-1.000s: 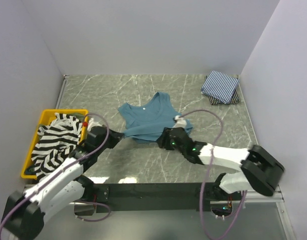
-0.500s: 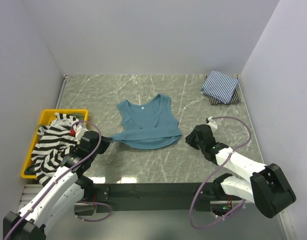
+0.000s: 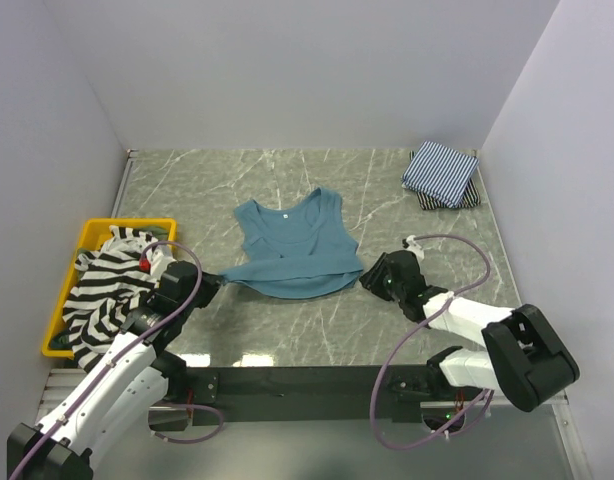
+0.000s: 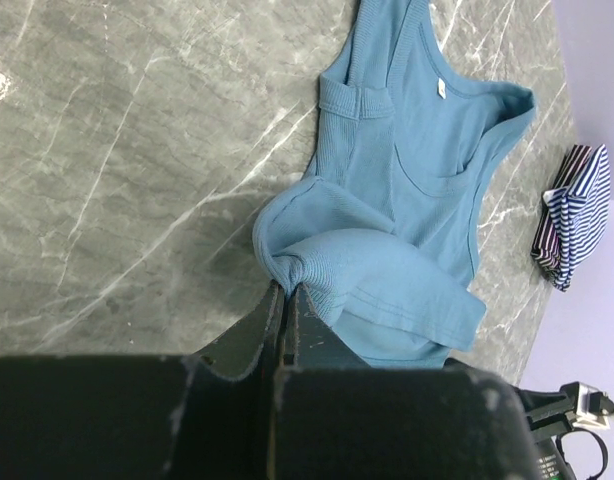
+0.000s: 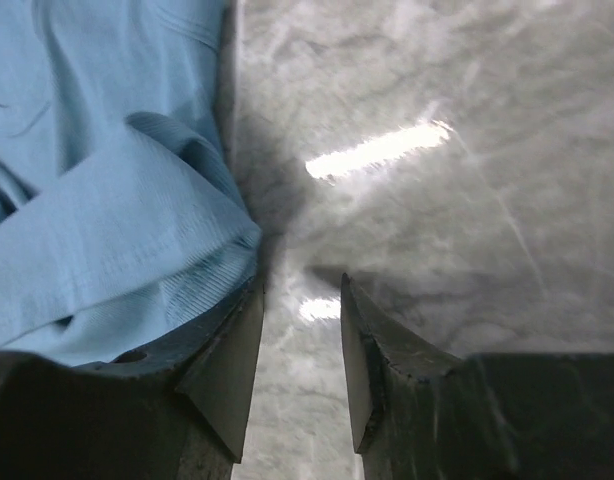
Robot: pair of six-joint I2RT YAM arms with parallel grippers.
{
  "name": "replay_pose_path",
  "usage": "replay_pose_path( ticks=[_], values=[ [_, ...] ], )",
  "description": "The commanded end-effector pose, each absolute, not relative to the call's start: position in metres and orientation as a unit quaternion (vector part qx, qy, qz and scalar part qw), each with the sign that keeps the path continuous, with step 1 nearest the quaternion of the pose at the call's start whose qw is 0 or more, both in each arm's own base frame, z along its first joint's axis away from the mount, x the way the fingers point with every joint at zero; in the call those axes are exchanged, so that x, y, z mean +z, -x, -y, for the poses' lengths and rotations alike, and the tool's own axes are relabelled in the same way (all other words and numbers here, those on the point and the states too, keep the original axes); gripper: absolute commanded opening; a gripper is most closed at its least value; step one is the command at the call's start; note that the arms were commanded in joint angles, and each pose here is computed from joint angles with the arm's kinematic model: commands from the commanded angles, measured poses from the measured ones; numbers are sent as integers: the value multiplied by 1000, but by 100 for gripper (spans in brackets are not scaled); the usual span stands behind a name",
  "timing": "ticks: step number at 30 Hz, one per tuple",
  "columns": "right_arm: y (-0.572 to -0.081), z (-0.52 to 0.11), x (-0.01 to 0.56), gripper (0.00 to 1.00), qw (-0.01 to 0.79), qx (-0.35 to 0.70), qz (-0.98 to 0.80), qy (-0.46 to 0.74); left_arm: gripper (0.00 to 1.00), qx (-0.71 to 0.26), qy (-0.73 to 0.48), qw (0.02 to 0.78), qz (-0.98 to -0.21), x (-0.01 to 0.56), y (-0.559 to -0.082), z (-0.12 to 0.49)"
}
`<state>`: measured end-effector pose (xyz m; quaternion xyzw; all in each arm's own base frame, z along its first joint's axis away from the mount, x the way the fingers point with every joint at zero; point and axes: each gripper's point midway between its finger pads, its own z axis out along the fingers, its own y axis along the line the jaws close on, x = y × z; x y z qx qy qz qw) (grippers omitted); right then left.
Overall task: Fold and stack the tank tops
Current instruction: Flatten the tank top out
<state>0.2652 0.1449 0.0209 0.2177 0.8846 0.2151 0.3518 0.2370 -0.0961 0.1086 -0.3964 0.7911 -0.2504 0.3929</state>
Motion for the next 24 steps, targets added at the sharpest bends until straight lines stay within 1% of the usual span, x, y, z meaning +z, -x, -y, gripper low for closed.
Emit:
replay_pose_path(
  ticks=[1, 13, 24],
  values=[
    [-280, -153, 30, 46, 374, 243, -867, -221, 1, -264, 394, 406, -782, 122, -245, 98],
    [-297, -159, 31, 48, 386, 253, -856, -234, 1, -267, 388, 405, -784, 124, -247, 100],
    [-311, -168, 49, 48, 410, 284, -832, -243, 1, -268, 384, 405, -785, 125, -248, 101]
  ],
)
